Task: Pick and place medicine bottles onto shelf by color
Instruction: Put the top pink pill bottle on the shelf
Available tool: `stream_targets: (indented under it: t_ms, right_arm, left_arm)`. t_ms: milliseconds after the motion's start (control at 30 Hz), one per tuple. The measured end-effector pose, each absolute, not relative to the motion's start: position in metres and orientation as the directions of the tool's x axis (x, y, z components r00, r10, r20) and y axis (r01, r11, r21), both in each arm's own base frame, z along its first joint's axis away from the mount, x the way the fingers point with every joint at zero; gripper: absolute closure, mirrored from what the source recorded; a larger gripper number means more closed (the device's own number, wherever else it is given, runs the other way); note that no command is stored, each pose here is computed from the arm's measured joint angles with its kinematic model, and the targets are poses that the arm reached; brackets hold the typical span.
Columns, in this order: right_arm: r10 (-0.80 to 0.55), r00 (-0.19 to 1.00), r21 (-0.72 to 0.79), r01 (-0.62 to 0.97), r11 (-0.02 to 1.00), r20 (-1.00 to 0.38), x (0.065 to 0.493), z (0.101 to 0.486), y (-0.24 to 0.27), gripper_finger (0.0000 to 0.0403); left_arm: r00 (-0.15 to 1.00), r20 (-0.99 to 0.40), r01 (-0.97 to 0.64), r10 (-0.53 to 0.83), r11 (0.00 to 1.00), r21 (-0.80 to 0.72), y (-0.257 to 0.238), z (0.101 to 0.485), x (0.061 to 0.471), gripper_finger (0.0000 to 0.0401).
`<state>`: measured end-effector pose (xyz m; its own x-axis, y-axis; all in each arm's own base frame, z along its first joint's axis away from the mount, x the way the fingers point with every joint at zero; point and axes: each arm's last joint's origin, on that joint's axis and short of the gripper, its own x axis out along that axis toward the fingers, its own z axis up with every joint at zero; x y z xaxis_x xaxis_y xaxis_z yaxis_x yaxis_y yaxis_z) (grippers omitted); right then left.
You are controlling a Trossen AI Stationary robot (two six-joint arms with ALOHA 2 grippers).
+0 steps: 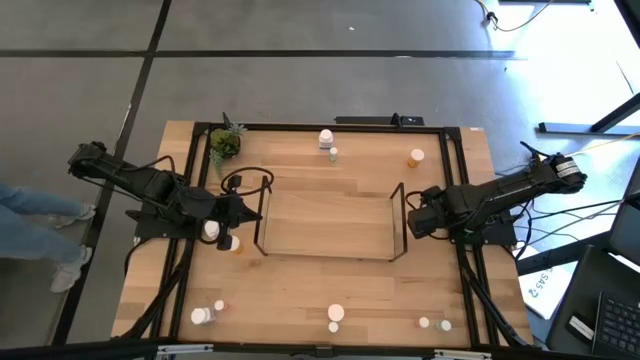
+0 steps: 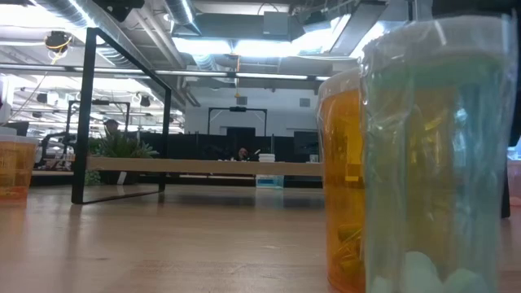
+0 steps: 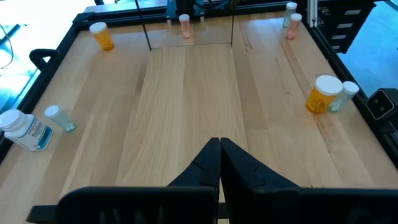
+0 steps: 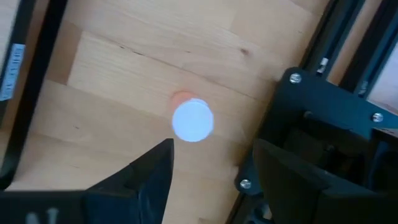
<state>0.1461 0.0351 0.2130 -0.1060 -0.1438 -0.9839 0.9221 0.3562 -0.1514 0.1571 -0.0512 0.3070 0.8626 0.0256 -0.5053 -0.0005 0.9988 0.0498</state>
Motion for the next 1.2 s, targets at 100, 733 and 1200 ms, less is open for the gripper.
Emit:
stream_targets:
  t_ms: [100, 733, 1200]
  right_arm:
    - [-0.147, -0.117, -0.162, 0.920, 0.357, -0.982, 0.147, 0.211, 0.035, 0.0182]
    - [-0.133, -0.065, -0.120, 0.882, 0.455, -0.989, 0.150, 0.198, 0.036, 0.0182]
    - [-0.119, -0.059, -0.104, 0.901, 0.421, -0.991, 0.152, 0.191, 0.027, 0.0182]
  left_arm:
    - [0.863, -0.505, 0.000, 0.025, 0.999, 0.050, -0.051, 0.307, 0.157, 0.0401]
    - [0.862, -0.506, 0.000, 0.025, 0.999, 0.049, -0.051, 0.307, 0.157, 0.0401]
    - [0.862, -0.506, 0.000, 0.025, 0.999, 0.050, -0.051, 0.307, 0.157, 0.0401]
